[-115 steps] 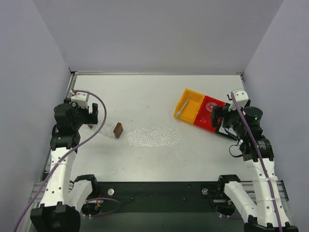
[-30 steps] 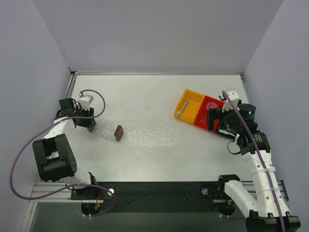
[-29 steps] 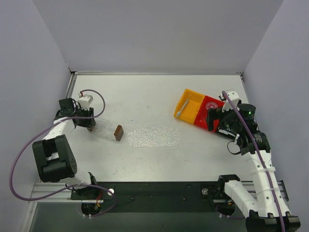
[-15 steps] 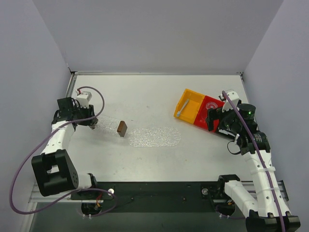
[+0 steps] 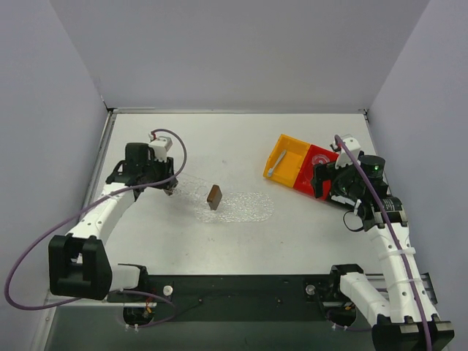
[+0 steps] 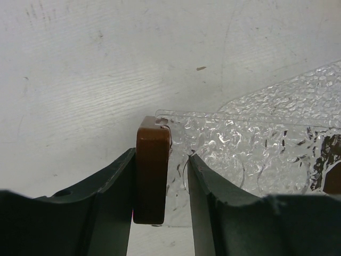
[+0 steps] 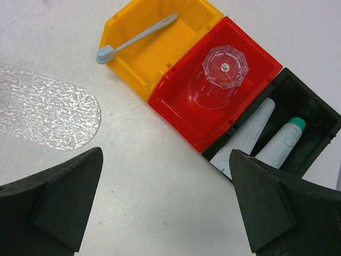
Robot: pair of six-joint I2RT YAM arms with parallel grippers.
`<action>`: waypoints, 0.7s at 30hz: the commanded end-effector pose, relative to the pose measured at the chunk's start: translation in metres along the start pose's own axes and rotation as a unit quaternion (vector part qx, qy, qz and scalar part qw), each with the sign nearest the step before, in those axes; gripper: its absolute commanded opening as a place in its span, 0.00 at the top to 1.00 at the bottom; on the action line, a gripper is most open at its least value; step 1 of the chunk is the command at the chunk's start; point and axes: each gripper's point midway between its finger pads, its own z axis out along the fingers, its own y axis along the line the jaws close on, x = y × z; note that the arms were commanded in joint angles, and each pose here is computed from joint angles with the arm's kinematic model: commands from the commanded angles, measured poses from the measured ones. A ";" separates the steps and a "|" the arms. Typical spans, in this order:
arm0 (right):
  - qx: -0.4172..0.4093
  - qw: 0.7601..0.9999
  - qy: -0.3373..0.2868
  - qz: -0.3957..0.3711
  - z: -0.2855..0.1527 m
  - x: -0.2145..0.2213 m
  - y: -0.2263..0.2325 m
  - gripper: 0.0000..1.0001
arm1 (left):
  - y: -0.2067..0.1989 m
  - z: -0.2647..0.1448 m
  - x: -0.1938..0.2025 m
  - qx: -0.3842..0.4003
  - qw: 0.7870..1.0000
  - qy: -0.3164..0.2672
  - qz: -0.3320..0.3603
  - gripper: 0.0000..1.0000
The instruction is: Prepare toiletry sets of a toothbrush and toothpaste on the tray
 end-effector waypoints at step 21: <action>0.005 1.000 -0.009 0.004 0.004 -0.003 -0.010 0.00 | -0.056 0.023 -0.017 -0.059 0.990 -0.019 -0.128 1.00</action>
